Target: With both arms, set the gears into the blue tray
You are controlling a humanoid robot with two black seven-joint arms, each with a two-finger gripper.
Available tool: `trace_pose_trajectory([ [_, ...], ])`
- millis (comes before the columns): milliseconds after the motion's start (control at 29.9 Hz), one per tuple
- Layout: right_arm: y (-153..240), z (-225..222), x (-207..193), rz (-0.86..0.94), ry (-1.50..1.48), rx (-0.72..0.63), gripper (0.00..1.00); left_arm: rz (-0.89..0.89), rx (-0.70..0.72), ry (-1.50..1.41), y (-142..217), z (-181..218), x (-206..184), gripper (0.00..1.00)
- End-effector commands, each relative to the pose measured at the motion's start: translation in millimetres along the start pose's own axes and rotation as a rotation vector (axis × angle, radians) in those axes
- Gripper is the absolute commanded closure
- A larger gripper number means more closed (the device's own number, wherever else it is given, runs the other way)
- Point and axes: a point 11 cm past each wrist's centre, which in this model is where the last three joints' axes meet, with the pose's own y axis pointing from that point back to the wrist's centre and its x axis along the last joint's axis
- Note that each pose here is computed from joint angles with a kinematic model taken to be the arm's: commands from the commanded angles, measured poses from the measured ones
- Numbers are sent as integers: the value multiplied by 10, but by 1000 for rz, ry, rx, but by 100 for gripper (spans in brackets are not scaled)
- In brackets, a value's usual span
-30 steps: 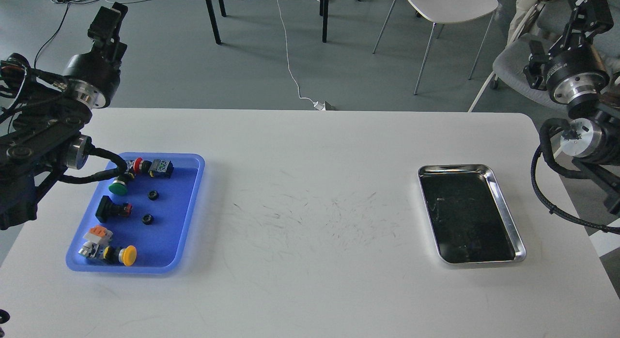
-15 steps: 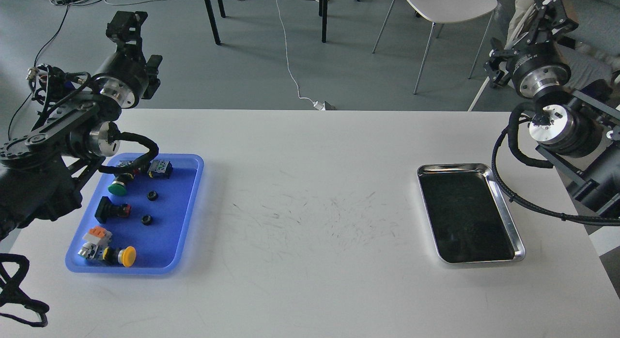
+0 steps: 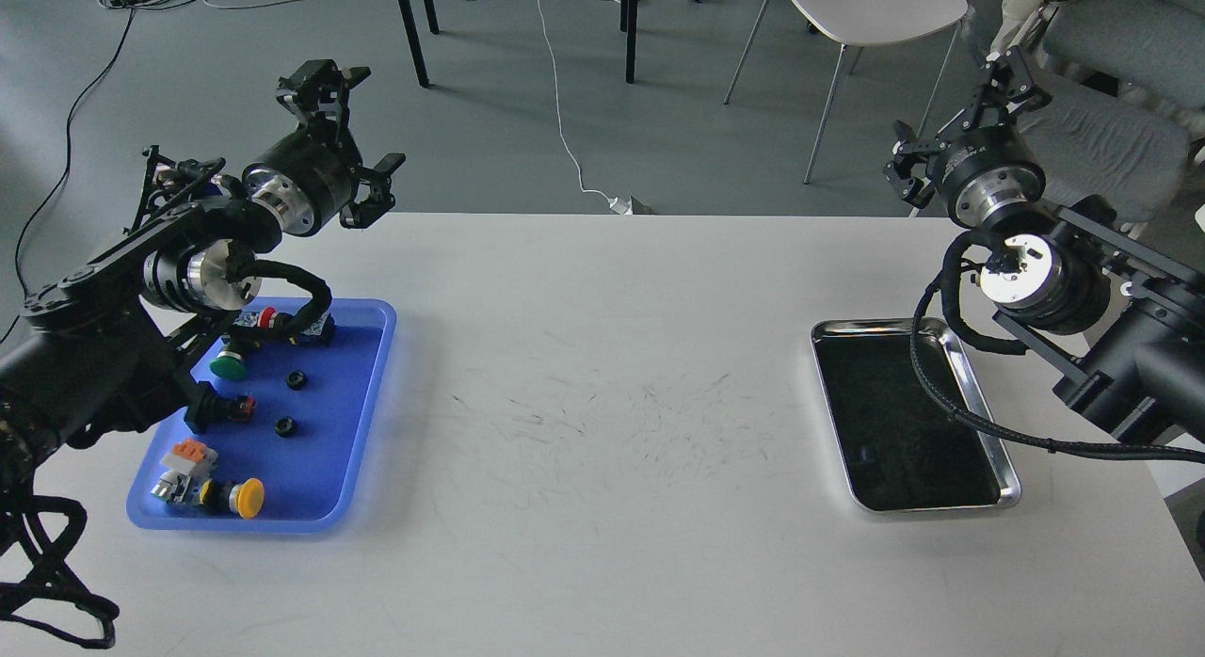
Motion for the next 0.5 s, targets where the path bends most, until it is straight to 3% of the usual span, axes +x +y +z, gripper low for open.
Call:
trace_pose_trajectory([
  [0, 51, 98, 90, -8, -7, -16, 1, -45, 46, 3, -28, -273, -158, 1],
  [234, 119, 191, 142, -63, -18, -36, 1, -55, 49, -8, -43, -328, -222, 1],
  [468, 133, 81, 239, -48, -12, -16, 1, 12, 36, -49, 0, -220, -36, 1],
])
